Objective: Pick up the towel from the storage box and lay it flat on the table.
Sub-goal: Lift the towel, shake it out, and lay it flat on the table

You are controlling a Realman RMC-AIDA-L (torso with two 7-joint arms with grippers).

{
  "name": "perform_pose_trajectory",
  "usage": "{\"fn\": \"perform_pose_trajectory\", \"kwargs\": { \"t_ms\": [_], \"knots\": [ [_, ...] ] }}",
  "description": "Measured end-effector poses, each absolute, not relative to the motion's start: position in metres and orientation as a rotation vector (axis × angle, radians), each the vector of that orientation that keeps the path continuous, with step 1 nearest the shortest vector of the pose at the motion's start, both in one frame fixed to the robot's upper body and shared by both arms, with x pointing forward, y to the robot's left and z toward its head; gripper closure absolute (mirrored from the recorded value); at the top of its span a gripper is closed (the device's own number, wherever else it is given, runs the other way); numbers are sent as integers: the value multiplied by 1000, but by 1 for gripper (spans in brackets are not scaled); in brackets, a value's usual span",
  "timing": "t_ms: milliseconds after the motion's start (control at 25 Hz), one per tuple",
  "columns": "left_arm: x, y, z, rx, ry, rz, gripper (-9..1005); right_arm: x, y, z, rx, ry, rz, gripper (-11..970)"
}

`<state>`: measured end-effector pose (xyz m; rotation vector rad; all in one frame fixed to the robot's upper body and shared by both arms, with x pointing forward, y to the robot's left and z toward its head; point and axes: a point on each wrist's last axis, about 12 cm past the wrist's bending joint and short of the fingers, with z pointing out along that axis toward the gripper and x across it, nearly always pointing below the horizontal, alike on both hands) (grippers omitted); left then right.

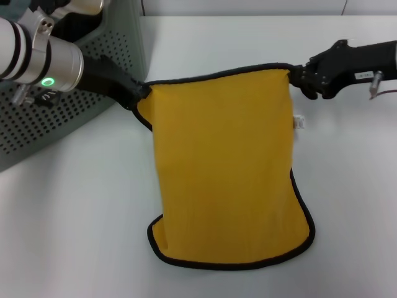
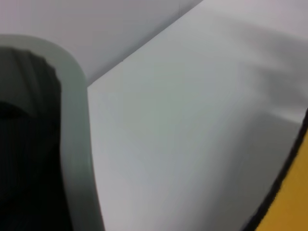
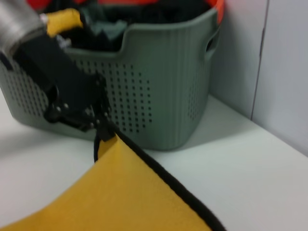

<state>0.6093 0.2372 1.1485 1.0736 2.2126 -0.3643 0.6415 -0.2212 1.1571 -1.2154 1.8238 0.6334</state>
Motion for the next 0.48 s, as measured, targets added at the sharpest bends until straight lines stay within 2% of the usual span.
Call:
{"fn": "perform_pose_trajectory", "kwargs": {
  "t_ms": [200,480],
  "knots": [
    [610,238,1147,1061,2216,-359,980,645,-206,1152,-1256,1826,583,835],
    [609,239,1146,1053,2225,-361,979,646,-205,1150,-1248,1831,565,832]
  ]
}}
